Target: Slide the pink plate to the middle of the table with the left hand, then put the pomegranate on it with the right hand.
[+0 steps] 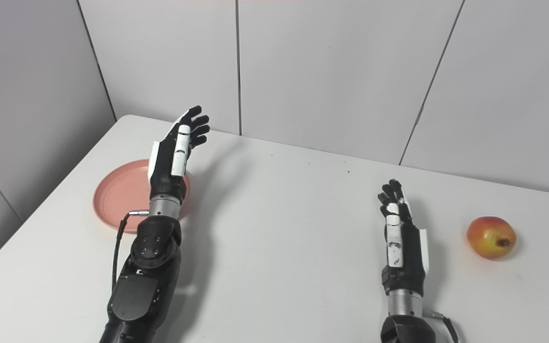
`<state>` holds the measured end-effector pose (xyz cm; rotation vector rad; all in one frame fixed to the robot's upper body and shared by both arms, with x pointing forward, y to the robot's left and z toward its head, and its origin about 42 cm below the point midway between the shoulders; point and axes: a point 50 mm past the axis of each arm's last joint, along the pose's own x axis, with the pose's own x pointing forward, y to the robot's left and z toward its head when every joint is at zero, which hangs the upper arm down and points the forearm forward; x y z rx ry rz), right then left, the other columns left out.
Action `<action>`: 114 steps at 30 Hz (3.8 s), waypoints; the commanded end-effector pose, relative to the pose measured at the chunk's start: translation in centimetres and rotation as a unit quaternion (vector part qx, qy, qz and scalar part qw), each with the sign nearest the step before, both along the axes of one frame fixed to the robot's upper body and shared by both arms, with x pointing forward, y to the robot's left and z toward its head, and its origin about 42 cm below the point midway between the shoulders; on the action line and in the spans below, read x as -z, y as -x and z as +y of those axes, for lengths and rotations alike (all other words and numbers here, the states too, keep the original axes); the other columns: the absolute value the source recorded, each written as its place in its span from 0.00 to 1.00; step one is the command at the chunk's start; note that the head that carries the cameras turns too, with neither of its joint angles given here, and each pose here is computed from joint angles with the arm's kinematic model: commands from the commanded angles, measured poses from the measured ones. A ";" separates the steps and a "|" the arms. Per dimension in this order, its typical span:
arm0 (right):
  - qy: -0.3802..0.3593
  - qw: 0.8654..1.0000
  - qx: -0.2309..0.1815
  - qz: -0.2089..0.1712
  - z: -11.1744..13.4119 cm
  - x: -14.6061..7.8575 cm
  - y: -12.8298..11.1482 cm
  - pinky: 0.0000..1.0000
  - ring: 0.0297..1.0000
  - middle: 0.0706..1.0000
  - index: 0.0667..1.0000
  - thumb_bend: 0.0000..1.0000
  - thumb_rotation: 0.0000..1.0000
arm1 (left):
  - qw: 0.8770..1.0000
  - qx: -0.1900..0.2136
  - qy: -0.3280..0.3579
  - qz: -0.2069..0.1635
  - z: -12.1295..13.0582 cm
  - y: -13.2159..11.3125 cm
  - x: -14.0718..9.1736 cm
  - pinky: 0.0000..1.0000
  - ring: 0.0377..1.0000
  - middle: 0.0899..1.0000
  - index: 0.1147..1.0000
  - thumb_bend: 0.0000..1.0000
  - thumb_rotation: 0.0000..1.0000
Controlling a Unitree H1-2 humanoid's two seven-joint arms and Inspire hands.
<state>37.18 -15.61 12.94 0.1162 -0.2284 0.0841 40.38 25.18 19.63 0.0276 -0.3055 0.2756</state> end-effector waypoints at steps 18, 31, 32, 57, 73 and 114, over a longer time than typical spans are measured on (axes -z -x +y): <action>0.012 1.000 -0.001 0.027 -1.4 2.1 1.0 0.98 0.93 0.92 0.92 0.60 0.94 | 0.998 -0.064 -0.004 -0.010 7.6 -1.0 -3.4 0.84 0.79 0.75 0.72 0.45 1.00; 0.012 1.000 0.002 0.029 -1.4 2.1 0.9 0.98 0.92 0.92 0.92 0.60 0.94 | 0.997 -0.083 0.000 -0.008 10.9 -0.4 -3.2 0.76 0.76 0.75 0.73 0.47 1.00; 0.009 1.000 0.002 0.029 -1.4 2.1 0.9 0.98 0.92 0.92 0.92 0.60 0.94 | 0.996 -0.084 0.000 -0.010 11.1 -0.2 -3.3 0.75 0.75 0.75 0.73 0.47 1.00; 0.009 1.000 0.004 0.027 -1.6 2.1 0.9 0.96 0.92 0.91 0.91 0.60 0.93 | 0.990 -0.139 0.014 0.004 17.9 1.2 -0.6 0.71 0.72 0.70 0.67 0.46 1.00; 0.006 1.000 0.003 0.027 -1.5 2.1 1.0 0.97 0.92 0.91 0.91 0.58 0.93 | 0.989 -0.134 0.033 0.052 19.2 0.9 2.0 0.71 0.72 0.71 0.70 0.45 1.00; 0.005 1.000 0.005 0.031 -1.6 2.0 0.7 0.98 0.92 0.91 0.91 0.58 0.93 | 0.995 0.025 0.070 0.072 12.0 -1.1 3.2 0.77 0.77 0.75 0.72 0.40 1.00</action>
